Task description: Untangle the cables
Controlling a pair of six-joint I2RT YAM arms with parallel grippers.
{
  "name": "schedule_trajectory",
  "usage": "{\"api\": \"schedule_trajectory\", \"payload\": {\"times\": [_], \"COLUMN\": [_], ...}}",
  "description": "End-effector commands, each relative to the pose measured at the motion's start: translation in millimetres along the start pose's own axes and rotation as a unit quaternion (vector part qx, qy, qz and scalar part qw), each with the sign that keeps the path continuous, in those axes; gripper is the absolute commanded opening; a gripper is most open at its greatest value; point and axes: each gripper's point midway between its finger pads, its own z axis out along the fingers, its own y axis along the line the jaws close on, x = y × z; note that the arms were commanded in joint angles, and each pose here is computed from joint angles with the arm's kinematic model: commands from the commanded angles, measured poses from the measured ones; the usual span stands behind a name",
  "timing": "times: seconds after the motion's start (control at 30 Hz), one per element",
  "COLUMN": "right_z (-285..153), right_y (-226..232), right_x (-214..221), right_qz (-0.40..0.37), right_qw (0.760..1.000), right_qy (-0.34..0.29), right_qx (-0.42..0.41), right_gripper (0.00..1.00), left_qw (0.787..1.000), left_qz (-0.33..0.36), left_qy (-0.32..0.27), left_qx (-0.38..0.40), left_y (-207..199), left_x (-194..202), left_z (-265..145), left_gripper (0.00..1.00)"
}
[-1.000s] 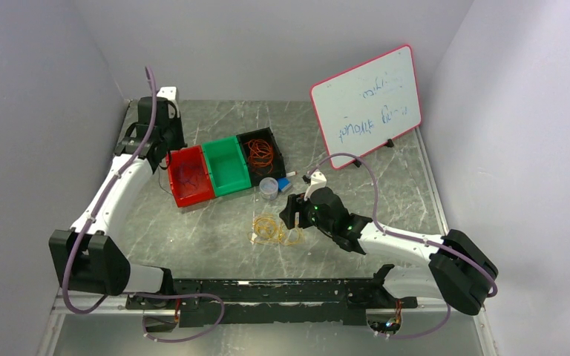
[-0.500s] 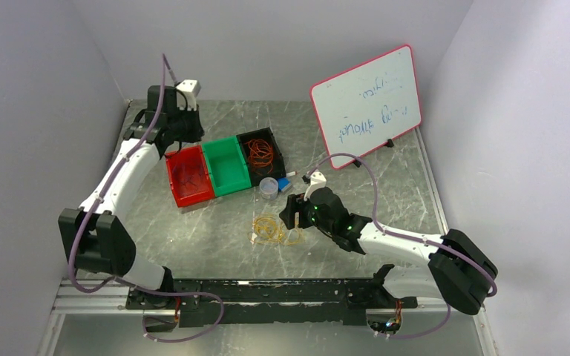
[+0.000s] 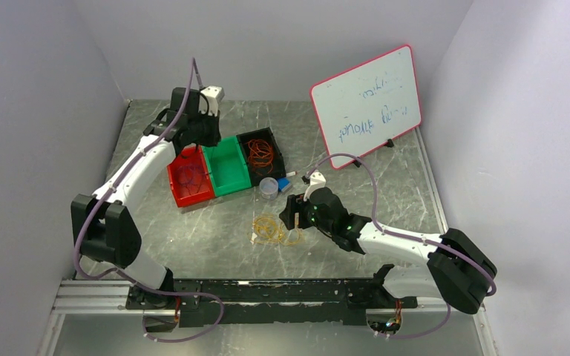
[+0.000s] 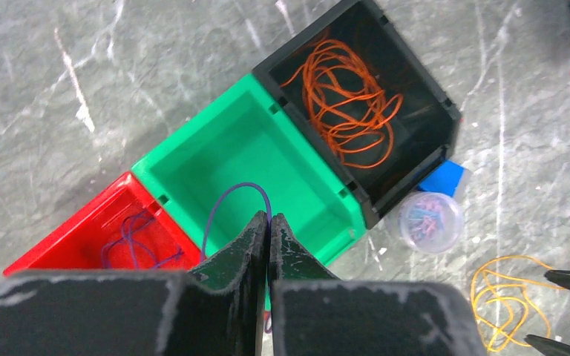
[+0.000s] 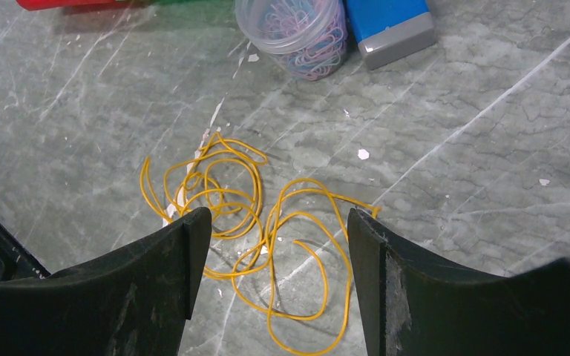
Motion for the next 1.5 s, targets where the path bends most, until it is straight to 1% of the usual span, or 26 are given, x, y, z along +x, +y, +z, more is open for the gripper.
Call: {"api": "schedule_trajectory", "payload": {"times": [0.0, 0.17, 0.33, 0.6, 0.8, 0.9, 1.1, 1.3, 1.47], "right_z": [0.0, 1.7, 3.2, 3.9, 3.7, 3.7, 4.2, 5.3, 4.1], "right_y": [0.3, 1.9, 3.4, 4.4, 4.4, 5.0, 6.3, 5.7, 3.3], "right_x": [-6.8, -5.6, -5.5, -6.0, -6.2, -6.8, -5.4, -4.5, -3.5], "right_qz": [-0.005, -0.003, -0.007, -0.006, -0.006, -0.007, -0.004, -0.008, -0.011], "right_qw": [1.000, 1.000, 1.000, 1.000, 1.000, 1.000, 1.000, 1.000, 1.000], "right_qy": [-0.012, -0.010, -0.008, -0.008, -0.007, -0.008, -0.009, -0.009, -0.010], "right_qx": [0.001, -0.003, -0.006, -0.009, -0.008, -0.009, -0.014, -0.015, -0.012], "right_gripper": [0.71, 0.71, 0.71, 0.71, 0.71, 0.71, 0.71, 0.71, 0.71], "left_qw": [0.999, 0.995, 0.986, 0.972, 0.976, 0.977, 0.974, 0.966, 0.964], "left_qz": [-0.014, -0.038, -0.066, -0.086, -0.092, -0.100, -0.117, -0.114, -0.112], "left_qy": [0.011, 0.018, 0.031, 0.071, 0.085, 0.098, 0.130, 0.177, 0.192], "left_qx": [-0.037, -0.087, -0.150, -0.205, -0.181, -0.159, -0.140, -0.147, -0.148], "left_y": [28.3, 57.5, 87.7, 112.0, 106.7, 100.5, 95.4, 101.8, 104.7], "left_x": [14.3, 31.2, 52.2, 77.9, 86.5, 98.2, 122.6, 143.7, 148.5], "left_z": [-0.3, -9.9, -18.2, -14.3, 2.2, 13.9, 32.3, 46.7, 54.0], "left_gripper": [0.07, 0.07, 0.07, 0.07, 0.07, 0.07, 0.07, 0.07, 0.09]}}
